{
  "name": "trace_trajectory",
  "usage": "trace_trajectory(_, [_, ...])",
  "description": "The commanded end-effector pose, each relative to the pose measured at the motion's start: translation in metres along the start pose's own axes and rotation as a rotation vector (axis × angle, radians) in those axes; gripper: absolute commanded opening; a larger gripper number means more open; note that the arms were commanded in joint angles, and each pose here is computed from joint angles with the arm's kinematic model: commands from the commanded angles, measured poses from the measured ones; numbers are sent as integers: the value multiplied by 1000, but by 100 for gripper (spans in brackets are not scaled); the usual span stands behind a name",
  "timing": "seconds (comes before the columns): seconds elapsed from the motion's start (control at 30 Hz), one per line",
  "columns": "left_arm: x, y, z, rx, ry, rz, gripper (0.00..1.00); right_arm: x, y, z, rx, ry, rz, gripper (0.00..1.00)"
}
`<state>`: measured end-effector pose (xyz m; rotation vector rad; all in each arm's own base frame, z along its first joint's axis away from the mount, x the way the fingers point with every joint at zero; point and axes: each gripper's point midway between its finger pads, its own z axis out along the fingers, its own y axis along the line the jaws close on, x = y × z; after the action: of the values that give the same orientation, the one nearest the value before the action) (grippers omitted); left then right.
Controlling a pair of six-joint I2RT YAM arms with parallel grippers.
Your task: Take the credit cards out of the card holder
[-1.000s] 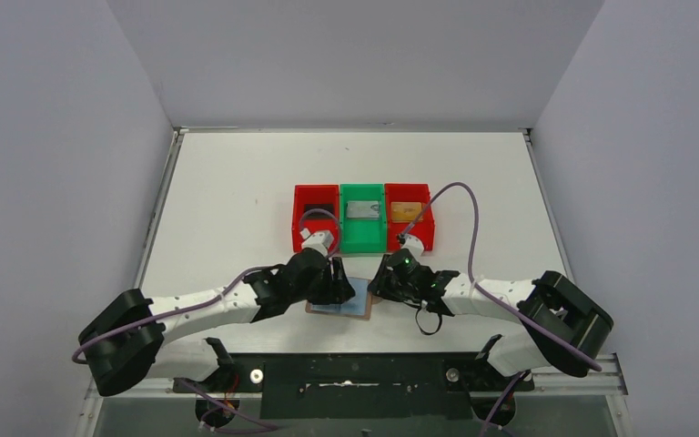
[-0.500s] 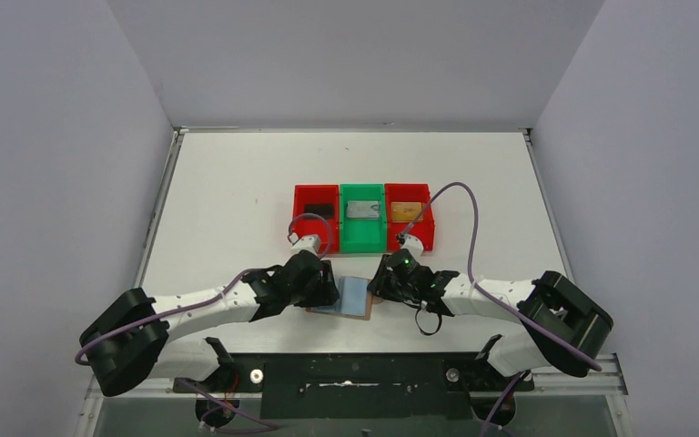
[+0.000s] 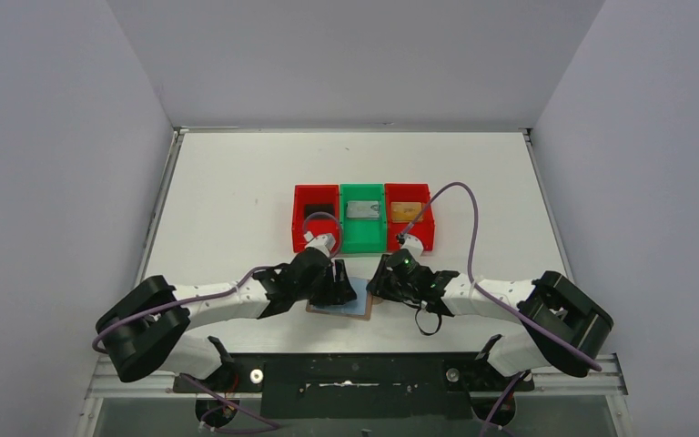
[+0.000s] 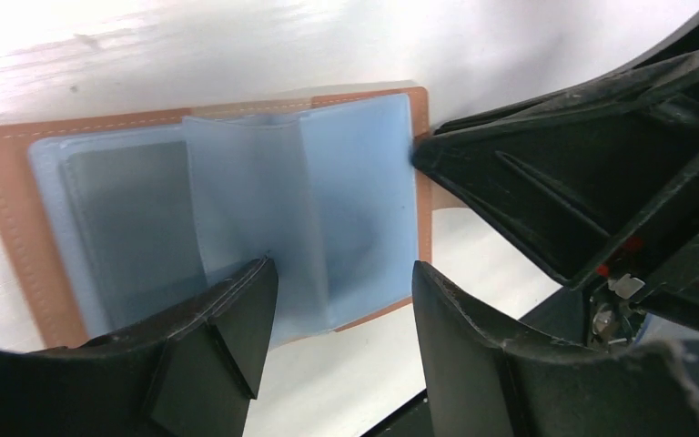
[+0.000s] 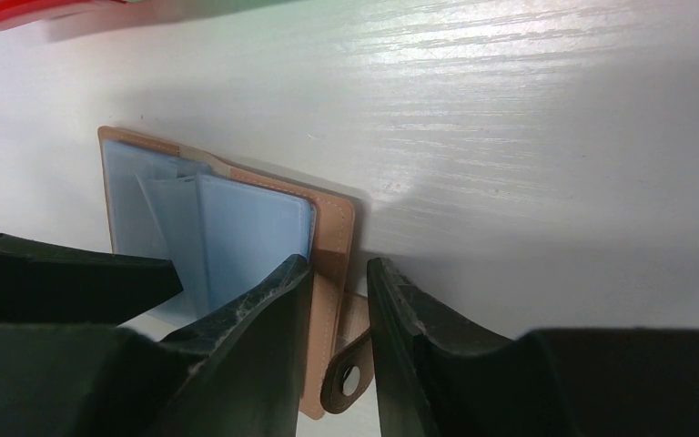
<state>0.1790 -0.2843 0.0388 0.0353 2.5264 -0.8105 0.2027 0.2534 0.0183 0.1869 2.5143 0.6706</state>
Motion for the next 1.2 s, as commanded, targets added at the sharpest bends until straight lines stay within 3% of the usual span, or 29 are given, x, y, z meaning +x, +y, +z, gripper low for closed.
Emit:
trace_trajectory(0.0, [-3,-29,2,134,7,9,56,3,-3,0,18,9,-15,32])
trace_trajectory(0.1, [-10,-28,-2,110,-16,18,56,2,-1,1,20,10,-22,32])
trace_trajectory(0.3, [-29,20,-26,-137,-120,19,62,1,-6,-1,37,-1,-12,33])
trace_trajectory(0.4, [-30,33,-35,-181,-146,2,64,2,-6,0,41,4,-20,33])
trace_trajectory(0.83, [-13,40,-16,-214,-58,15,64,1,-5,1,45,4,-25,31])
trace_trajectory(1.17, [-22,14,-27,-95,-80,45,60,2,-6,2,45,8,-23,31])
